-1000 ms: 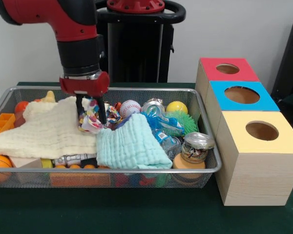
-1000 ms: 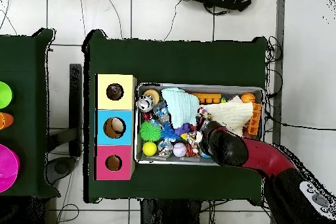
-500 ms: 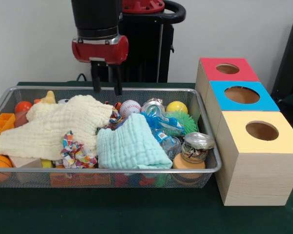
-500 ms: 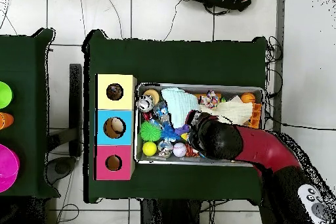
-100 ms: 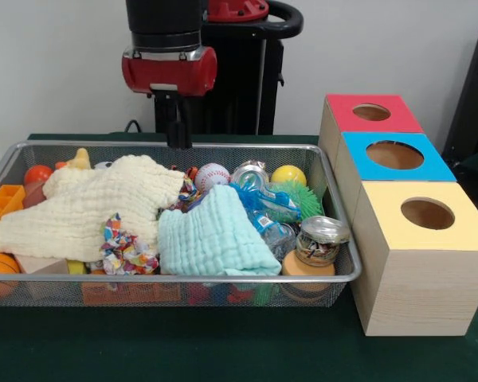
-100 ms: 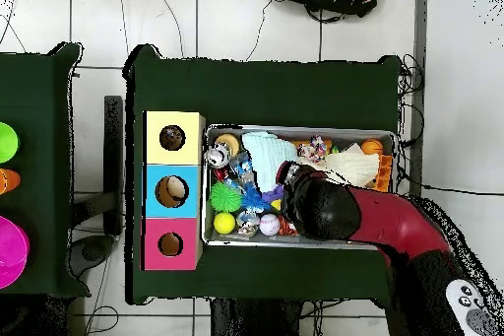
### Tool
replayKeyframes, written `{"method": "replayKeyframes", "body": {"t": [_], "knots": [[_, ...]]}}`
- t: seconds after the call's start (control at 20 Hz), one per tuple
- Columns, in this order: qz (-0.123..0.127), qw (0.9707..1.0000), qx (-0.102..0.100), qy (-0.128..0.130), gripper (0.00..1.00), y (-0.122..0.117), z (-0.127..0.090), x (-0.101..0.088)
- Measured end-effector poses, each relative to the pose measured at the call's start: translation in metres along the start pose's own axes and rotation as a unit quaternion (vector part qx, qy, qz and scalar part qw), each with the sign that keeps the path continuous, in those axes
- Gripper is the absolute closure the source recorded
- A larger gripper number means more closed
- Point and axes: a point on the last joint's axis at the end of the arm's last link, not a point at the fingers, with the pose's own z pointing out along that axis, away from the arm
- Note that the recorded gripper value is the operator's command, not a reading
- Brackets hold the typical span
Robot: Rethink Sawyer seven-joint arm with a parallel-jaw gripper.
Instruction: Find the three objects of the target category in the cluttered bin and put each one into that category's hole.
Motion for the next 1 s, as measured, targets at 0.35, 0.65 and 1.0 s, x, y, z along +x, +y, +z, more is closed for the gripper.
{"method": "replayKeyframes", "body": {"t": [0.35,0.65,1.0], "knots": [[0.025,0.9997,-0.006,0.004,1.00,-0.024,0.018,0.000],[0.040,0.9987,-0.017,-0.026,0.00,-0.057,0.062,-0.008],[0.049,0.9960,-0.041,-0.062,0.00,-0.082,0.098,-0.018]]}}
